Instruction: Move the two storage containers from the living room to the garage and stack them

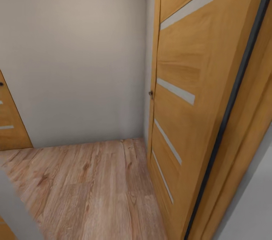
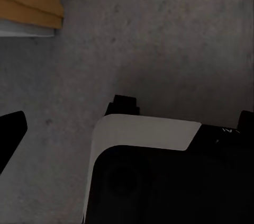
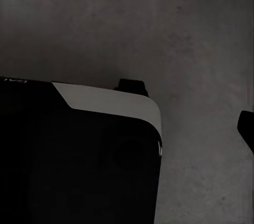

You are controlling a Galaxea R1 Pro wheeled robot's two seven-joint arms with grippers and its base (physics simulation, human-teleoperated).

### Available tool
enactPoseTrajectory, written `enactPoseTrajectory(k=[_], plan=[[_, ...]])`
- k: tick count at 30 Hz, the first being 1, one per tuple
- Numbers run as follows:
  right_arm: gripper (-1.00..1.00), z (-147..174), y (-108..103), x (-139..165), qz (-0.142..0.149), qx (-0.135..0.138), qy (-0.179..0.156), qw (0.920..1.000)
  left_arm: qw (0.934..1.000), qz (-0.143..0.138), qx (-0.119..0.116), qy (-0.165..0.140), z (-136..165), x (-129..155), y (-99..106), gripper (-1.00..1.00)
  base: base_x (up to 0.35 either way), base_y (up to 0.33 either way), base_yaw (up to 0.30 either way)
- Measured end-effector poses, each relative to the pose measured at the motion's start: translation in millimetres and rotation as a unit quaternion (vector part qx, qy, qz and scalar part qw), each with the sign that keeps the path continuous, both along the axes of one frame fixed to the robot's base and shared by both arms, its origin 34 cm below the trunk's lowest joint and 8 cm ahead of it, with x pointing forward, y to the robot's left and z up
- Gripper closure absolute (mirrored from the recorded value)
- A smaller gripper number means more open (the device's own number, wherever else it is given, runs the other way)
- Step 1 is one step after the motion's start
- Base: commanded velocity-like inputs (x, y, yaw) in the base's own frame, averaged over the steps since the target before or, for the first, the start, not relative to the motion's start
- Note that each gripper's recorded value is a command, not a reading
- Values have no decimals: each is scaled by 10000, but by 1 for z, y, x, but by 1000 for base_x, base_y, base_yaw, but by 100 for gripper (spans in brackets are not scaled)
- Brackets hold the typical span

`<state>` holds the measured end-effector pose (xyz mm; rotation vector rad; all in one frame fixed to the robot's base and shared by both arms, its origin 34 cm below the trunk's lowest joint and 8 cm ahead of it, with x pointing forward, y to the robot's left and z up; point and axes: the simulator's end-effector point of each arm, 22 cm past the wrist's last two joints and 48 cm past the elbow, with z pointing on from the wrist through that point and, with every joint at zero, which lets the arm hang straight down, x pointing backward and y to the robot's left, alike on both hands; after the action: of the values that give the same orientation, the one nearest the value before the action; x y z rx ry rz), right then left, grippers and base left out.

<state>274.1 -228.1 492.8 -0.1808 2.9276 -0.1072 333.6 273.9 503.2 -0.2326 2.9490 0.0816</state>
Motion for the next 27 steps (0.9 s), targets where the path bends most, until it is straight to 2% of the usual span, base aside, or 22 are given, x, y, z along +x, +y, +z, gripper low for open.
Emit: enactPoseTrajectory(k=[22,27], plan=[[-100,0,0,1,2,3,-6,10000,10000,4,14,3,0,0,1,-100,14,-6,252],[-100,0,-1,1,0,-1,-9,10000,10000,2,7,0,0,0,1,-100,182,0,94]])
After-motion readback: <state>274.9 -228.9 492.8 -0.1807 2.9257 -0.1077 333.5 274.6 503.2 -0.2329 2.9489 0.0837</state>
